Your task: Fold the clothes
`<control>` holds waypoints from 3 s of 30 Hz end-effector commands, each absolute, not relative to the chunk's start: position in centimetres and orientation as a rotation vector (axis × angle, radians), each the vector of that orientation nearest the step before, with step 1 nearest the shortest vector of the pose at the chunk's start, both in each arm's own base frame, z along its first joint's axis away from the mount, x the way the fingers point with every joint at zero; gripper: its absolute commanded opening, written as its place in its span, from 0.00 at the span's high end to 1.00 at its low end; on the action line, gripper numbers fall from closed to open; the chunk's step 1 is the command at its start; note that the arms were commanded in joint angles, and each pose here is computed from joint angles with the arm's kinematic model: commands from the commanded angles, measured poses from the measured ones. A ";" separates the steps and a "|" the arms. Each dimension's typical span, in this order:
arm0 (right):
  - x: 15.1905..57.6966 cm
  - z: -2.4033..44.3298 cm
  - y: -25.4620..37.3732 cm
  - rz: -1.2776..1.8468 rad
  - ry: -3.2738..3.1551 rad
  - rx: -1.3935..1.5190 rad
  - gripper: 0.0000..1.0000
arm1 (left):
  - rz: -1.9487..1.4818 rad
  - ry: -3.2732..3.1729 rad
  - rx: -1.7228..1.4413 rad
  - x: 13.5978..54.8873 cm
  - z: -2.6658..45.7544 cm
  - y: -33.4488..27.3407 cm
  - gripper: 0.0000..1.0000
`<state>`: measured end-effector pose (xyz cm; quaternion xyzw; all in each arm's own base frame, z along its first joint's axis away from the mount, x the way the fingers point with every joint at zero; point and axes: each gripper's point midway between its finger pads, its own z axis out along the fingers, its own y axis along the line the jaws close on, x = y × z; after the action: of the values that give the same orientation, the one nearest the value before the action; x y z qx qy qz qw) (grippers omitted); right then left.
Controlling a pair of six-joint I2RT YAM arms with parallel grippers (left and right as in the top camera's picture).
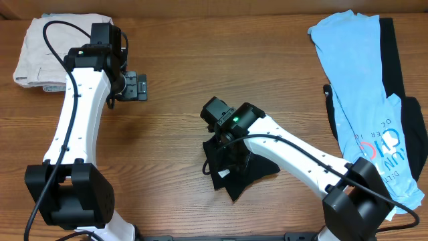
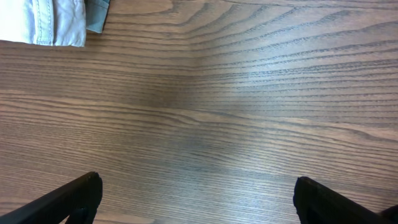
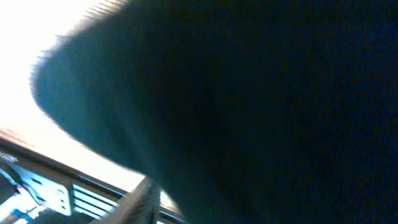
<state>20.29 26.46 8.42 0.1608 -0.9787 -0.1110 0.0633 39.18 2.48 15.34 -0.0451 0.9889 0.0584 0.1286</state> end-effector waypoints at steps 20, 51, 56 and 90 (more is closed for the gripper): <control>27.3 16.0 20.8 -0.267 -3.290 0.230 0.87 | 0.067 2.868 -0.089 40.0 15.3 1.3 0.00; 31.6 9.6 25.0 -0.539 -3.243 0.816 0.34 | -0.181 2.953 -0.017 37.4 15.5 -3.4 0.00; 34.2 18.1 24.6 -0.627 -3.366 0.714 0.11 | -0.212 2.896 0.024 36.1 18.5 -4.4 0.00; 39.0 25.5 4.0 -0.433 -3.497 -0.424 0.00 | -0.379 2.904 0.510 27.7 5.0 -20.3 0.00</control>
<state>39.02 4.11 24.76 -0.1149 -0.9673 -0.1195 -0.1918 28.37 -20.39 6.37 0.1180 0.9786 -0.1351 0.1005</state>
